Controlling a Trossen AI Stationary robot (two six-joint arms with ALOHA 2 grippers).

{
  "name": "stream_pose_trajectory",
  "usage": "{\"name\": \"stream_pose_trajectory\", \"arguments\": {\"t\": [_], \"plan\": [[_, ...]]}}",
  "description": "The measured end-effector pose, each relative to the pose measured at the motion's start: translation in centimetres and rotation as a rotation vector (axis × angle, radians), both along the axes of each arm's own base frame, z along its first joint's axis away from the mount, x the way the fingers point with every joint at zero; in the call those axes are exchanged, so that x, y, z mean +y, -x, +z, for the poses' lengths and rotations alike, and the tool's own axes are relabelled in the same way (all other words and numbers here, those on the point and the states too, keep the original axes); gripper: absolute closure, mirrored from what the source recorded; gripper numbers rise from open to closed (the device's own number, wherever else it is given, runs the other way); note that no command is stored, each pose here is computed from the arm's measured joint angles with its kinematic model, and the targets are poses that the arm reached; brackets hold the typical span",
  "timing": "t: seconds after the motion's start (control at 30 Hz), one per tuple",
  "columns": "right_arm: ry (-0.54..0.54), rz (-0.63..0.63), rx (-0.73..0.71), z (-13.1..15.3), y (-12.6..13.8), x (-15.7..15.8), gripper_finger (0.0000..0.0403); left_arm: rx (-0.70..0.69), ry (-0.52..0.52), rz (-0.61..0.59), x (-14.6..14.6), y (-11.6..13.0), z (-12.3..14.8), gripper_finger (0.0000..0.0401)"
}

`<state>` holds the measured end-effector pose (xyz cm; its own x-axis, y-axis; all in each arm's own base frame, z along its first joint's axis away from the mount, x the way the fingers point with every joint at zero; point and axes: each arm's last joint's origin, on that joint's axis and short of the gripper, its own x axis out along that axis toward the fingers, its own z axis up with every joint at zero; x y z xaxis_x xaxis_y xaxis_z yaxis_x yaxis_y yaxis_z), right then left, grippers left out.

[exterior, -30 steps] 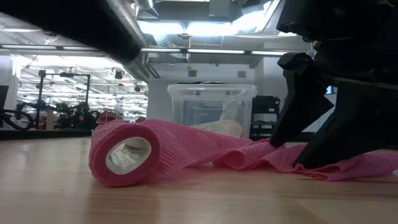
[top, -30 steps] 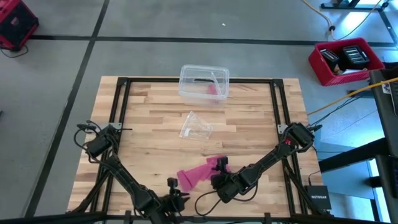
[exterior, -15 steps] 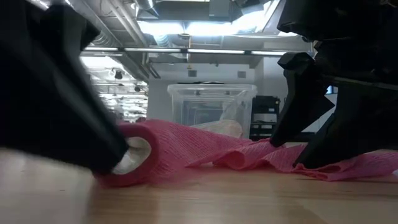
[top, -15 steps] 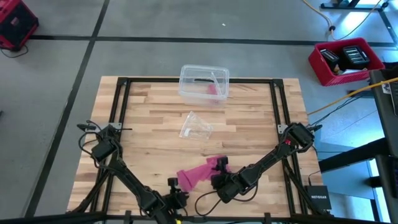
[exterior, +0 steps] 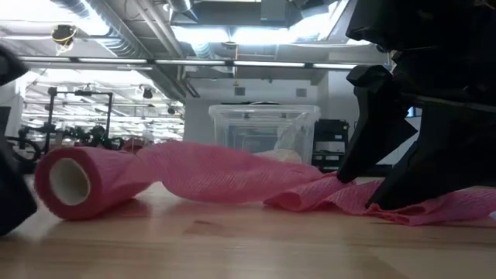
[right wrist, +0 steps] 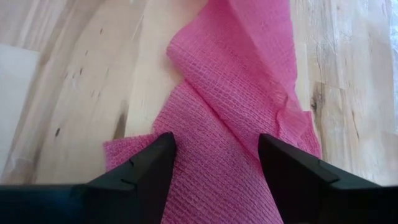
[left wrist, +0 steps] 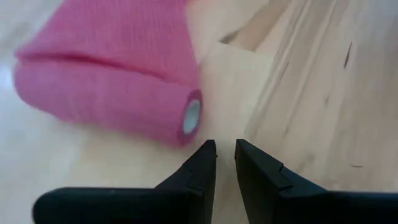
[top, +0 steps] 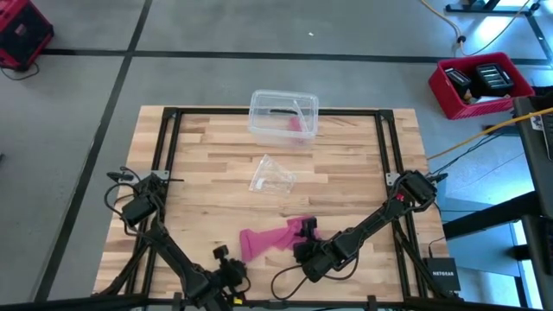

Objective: Roll bandage
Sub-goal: Roll the pink bandage

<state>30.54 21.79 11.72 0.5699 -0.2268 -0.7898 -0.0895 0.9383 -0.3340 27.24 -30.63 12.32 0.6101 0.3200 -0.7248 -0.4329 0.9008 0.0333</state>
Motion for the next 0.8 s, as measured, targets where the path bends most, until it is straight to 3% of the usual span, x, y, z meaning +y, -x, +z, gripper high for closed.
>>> {"name": "stream_pose_trajectory", "arguments": {"t": [0.23,0.53,0.8], "plan": [[0.000,0.000,0.000,-0.01,0.01,-0.01,0.0166,-0.022,0.054,0.078,0.20,-0.05,-0.03,0.0332],[-0.004,0.002,0.001,-0.02,0.00,0.01,0.0166,-0.006,0.131,0.157,0.30,0.14,-0.09,0.0231],[-0.008,0.003,0.002,-0.01,-0.01,0.03,0.0166,-0.072,0.139,0.294,0.77,0.78,-0.14,0.0221]]}}
